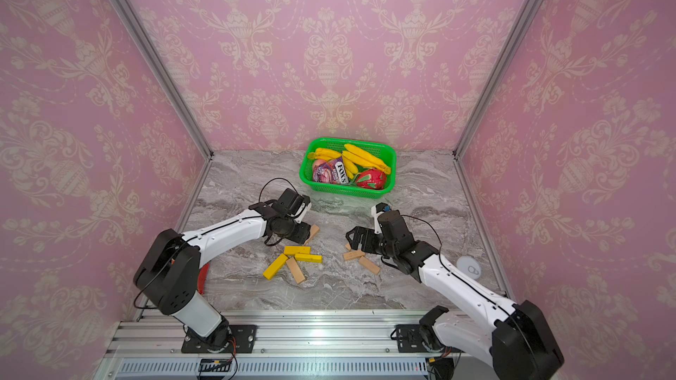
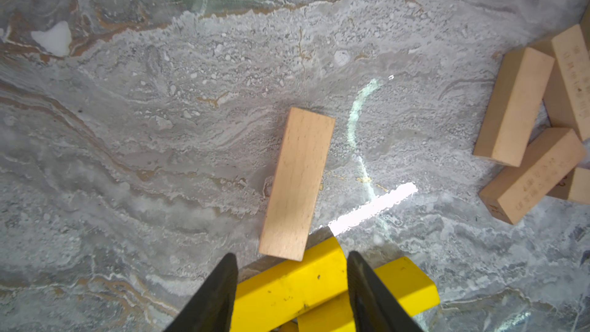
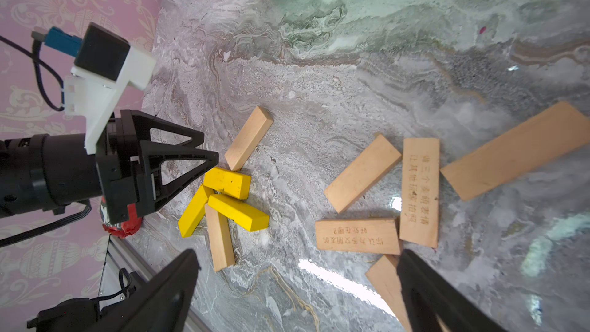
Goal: Assemble the letter k with building blocks
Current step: Pick up the building block from the center of the board.
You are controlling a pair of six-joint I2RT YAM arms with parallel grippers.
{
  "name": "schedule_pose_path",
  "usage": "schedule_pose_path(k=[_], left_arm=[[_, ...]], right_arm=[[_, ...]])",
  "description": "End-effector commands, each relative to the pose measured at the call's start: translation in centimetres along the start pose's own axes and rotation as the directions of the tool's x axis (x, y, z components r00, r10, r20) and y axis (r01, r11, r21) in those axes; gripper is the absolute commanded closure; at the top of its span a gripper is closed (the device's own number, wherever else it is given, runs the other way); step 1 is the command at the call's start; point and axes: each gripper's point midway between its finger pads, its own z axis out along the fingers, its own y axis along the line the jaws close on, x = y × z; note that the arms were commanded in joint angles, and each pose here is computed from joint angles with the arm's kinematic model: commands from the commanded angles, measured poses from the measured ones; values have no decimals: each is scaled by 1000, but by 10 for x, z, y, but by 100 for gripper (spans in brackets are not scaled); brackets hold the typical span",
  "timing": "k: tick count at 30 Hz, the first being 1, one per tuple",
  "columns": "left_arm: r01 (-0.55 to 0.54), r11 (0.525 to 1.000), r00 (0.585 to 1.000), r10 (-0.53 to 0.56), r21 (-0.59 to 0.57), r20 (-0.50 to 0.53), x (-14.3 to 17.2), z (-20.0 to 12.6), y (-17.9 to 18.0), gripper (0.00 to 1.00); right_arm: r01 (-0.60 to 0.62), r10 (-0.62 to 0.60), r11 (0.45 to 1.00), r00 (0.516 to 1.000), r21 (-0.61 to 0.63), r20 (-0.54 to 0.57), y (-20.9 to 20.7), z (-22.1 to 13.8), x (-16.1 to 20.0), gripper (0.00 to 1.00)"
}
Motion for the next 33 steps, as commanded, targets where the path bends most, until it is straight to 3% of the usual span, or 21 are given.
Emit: schedule_pose_path(k=[1, 12, 33], left_arm=[[7, 999, 1000, -6, -41, 11, -9, 4, 4, 43], [2, 1000, 1000, -1, 14, -23, -11, 22, -12, 44], [-42, 998, 995, 37, -53, -90, -6, 46, -9, 45]], right_arm=[[7, -10, 995, 1000, -102, -25, 20, 2, 3, 0], [1, -11, 987, 998, -163, -59, 38, 15, 19, 0], [32, -46, 987, 995, -157, -87, 42, 19, 25, 0]])
